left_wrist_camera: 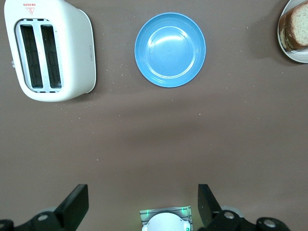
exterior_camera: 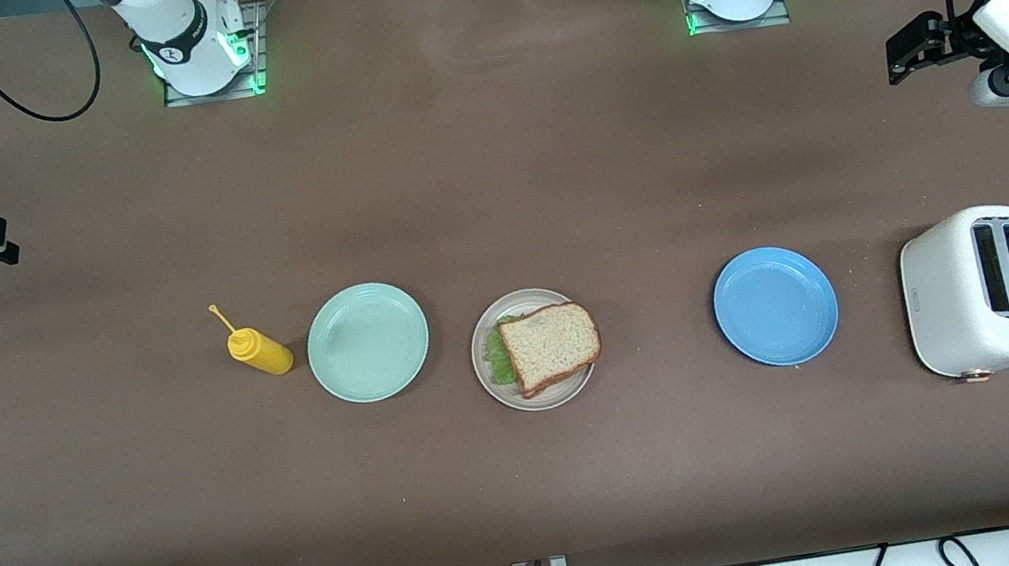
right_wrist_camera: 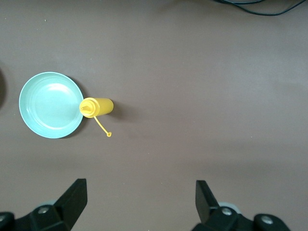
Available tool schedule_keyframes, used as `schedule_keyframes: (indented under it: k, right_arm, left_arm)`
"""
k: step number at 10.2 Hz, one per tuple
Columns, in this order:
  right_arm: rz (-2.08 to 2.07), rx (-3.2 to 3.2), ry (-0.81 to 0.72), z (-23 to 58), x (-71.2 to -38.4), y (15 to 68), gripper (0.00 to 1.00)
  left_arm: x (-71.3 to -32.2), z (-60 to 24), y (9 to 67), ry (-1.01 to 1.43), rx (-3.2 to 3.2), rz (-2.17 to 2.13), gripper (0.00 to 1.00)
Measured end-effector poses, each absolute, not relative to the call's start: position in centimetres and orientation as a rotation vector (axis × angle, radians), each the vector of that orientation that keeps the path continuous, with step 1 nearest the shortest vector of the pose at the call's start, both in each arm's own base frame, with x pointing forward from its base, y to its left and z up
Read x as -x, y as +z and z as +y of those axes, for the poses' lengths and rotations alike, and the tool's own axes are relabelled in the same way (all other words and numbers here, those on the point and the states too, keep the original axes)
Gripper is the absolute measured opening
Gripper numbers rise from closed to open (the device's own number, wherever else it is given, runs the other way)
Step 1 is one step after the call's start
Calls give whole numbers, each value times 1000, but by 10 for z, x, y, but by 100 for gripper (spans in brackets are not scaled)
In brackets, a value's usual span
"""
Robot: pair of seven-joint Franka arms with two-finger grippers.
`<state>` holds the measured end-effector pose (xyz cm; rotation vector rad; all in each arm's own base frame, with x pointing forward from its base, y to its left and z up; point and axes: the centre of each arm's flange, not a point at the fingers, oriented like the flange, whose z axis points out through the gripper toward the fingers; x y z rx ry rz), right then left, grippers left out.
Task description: Make sandwich on beige plate with both arms
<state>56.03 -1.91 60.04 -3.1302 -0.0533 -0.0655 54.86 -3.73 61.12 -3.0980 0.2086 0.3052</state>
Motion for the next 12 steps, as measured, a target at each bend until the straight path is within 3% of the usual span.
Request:
schedule_keyframes:
  k: [12]
  right_arm:
    - [-52,3130,-66,-19,-560,601,100]
  left_arm:
    - [-555,-35,603,314,3104,172,100]
